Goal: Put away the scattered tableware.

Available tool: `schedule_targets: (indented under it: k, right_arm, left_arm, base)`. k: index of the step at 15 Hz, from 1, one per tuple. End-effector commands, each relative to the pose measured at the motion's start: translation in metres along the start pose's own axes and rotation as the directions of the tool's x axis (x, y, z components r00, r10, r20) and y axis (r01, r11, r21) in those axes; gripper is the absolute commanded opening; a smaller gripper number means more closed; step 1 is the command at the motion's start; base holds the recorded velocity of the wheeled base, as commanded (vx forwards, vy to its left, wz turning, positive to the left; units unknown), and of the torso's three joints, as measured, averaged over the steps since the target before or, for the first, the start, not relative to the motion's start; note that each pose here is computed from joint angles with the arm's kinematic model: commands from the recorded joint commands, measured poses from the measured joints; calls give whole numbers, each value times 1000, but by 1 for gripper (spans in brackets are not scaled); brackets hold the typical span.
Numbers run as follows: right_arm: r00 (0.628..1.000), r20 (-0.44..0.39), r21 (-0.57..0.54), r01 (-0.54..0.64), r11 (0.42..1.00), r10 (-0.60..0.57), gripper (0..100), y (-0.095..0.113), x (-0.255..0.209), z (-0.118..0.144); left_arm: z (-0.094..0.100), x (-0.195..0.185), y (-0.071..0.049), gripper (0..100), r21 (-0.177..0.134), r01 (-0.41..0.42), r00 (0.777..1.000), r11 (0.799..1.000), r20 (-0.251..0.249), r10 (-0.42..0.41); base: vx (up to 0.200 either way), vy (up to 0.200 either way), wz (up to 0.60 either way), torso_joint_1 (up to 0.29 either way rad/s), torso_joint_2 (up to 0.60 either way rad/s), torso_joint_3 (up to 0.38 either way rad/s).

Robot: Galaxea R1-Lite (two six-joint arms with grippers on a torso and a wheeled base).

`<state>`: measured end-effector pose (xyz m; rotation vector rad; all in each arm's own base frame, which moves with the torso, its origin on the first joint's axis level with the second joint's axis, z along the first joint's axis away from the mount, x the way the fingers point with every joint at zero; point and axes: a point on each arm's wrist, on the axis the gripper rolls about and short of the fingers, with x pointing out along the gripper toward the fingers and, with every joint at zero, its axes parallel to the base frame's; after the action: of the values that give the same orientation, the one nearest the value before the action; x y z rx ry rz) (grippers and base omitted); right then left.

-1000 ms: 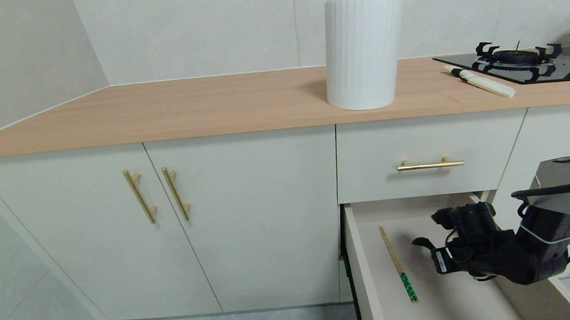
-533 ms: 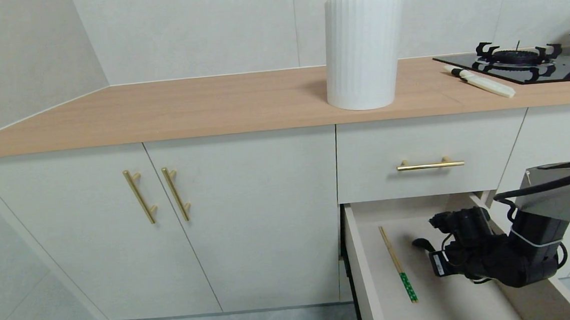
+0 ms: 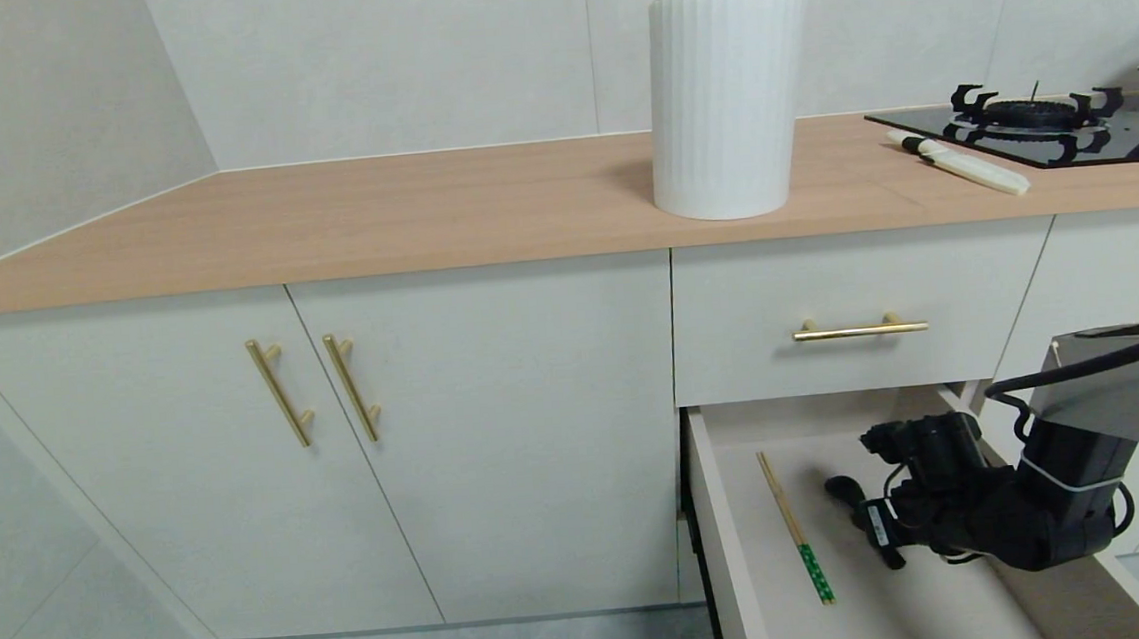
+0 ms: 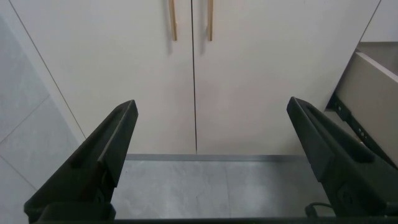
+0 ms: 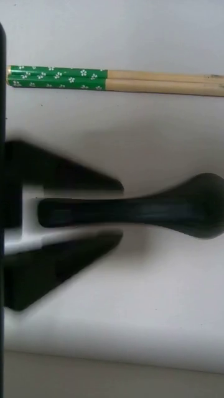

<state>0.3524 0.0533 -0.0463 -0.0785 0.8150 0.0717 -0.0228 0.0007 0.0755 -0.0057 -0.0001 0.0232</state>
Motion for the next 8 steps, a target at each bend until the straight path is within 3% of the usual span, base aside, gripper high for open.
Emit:
schedule_targets:
  k: [1, 5, 8]
  right_arm:
    - [1000, 5, 0, 0, 1000, 0, 100, 0, -3, 1]
    - [999, 34, 4, 0, 1000, 0, 100, -1, -12, 7]
    - [989, 148, 5, -16, 1000, 15, 100, -4, -76, 32]
  left_arm:
    - [0, 0, 0, 100, 0, 0, 1000, 1000, 0, 0]
    - [0, 0, 0, 100, 0, -1, 1000, 1000, 0, 1]
    - [0, 0, 0, 100, 0, 0, 1000, 1000, 0, 0]
  base:
    - [0, 0, 0, 0, 0, 0]
    - [0, 0, 0, 0, 0, 0]
    - [0, 0, 0, 0, 0, 0]
